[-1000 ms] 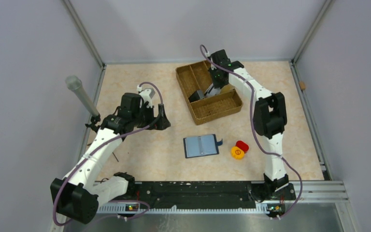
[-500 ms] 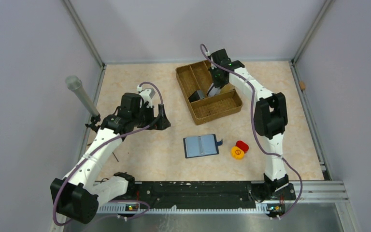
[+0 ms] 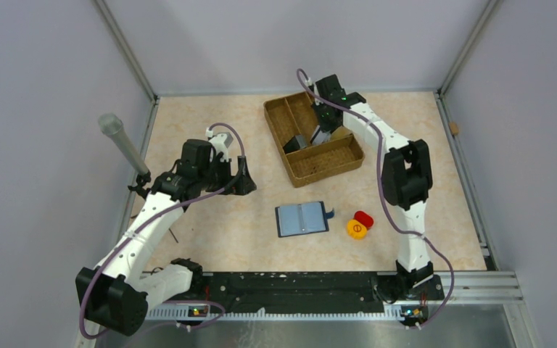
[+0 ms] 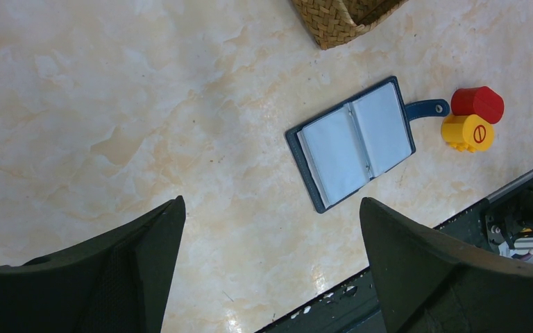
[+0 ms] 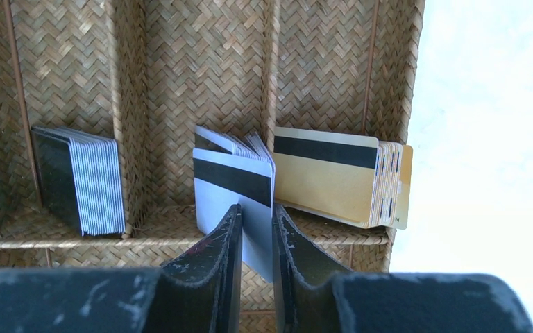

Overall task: Put the credit cards into the card holder
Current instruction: Pick up the credit card from the storage box.

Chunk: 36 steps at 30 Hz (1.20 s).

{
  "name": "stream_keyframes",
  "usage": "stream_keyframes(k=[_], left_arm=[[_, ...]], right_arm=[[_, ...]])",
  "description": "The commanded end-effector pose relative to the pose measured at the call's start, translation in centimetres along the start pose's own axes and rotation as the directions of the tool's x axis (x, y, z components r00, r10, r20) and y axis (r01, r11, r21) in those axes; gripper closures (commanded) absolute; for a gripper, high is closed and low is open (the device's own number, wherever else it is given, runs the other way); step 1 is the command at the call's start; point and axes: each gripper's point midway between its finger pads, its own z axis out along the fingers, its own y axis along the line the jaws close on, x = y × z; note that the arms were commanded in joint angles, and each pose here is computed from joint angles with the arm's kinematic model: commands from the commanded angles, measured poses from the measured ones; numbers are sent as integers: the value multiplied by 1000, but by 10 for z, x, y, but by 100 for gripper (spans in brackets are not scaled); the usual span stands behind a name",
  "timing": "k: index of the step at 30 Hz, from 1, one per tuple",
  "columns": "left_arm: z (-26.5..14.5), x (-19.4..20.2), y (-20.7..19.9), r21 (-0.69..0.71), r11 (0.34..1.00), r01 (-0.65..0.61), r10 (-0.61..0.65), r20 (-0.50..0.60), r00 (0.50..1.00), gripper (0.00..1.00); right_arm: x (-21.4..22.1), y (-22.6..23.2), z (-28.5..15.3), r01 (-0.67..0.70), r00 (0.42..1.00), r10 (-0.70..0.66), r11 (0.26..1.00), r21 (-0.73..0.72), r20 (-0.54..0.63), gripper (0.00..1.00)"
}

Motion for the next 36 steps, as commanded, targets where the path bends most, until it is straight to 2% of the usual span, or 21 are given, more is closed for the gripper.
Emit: stream_keyframes(k=[1,7,19,24,31,36], left_arm=[[1,-10,-3,19,1000,-21,20,39,999,1],[-4,-13,-7,35,999,-36,34,62,998,1],[-7,-22,-19,94,992,-79,70,98,993,1],[-16,-45,-34,142,983,-115,91,166,982,1],[-28,-91,-46,126,984,-129,94,256,962,1],[-26,-104,-49,124,984,-126,89,267,960,1]], right_arm=[[-26,-7,-36,103,988,-110,992,69,107,100],[-44,9,-54,103,976,-101,995,-3,192,100],[-52,6,-63,56,981,-41,996,-75,189,100],[-61,4,-73,46,975,-21,993,-110,221,100],[-79,5,-91,55,964,-17,989,-135,266,100],[-84,3,-98,42,959,1,988,-145,285,100]])
